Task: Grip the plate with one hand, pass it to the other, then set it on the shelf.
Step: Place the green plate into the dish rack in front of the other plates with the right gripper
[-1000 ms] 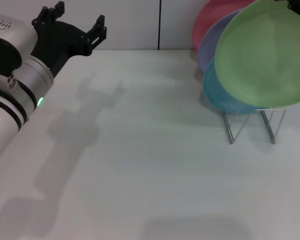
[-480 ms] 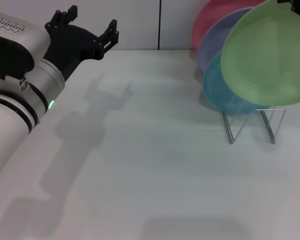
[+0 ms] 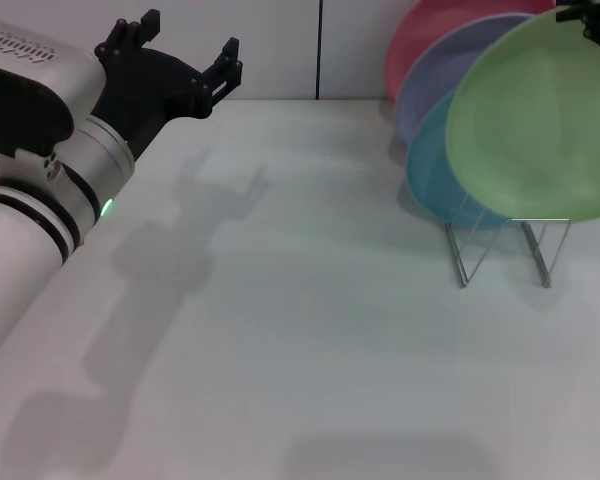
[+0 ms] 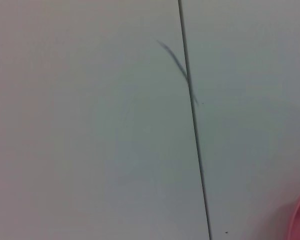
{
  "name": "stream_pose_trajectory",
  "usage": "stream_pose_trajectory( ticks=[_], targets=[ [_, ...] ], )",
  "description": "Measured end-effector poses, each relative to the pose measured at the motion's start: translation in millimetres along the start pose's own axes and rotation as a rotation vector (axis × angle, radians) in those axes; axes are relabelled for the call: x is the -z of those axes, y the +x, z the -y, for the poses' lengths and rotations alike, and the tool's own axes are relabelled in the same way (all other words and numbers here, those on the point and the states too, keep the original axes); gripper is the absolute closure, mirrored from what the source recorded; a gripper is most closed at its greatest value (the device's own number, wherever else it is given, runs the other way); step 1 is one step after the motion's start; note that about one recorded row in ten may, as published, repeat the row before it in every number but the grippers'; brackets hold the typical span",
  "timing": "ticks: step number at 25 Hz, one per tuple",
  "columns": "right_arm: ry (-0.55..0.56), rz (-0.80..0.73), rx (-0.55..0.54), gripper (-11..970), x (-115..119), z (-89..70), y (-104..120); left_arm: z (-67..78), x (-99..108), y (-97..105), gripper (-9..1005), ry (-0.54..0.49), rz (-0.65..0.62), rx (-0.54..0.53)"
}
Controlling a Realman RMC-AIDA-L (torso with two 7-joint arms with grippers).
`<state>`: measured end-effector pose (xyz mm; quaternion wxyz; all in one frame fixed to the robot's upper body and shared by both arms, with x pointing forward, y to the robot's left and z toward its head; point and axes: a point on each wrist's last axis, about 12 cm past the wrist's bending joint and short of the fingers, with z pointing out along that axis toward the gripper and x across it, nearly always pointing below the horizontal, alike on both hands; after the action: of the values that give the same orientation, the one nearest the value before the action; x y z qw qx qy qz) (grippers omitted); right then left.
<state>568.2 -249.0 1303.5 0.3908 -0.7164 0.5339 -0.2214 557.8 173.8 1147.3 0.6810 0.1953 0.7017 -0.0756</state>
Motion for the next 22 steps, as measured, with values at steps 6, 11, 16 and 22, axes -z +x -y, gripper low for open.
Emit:
stream_pose_trajectory(
  ticks=[6,11,16,22],
  targets=[
    [-0.031,0.005,-0.002,889,-5,-6.7,0,0.4,-2,1,135,0.003,-0.003,-0.003],
    [-0.047,0.006,-0.008,884,-7,-10.3,2,1.6,-3,-1,135,0.009,0.000,-0.005],
    [-0.061,0.004,-0.015,878,-10,-13.4,3,2.5,-6,0,135,0.014,-0.002,-0.008],
    [-0.112,-0.050,-0.047,872,-16,-19.6,1,4.3,-10,-1,135,0.024,-0.003,-0.005]
  ],
)
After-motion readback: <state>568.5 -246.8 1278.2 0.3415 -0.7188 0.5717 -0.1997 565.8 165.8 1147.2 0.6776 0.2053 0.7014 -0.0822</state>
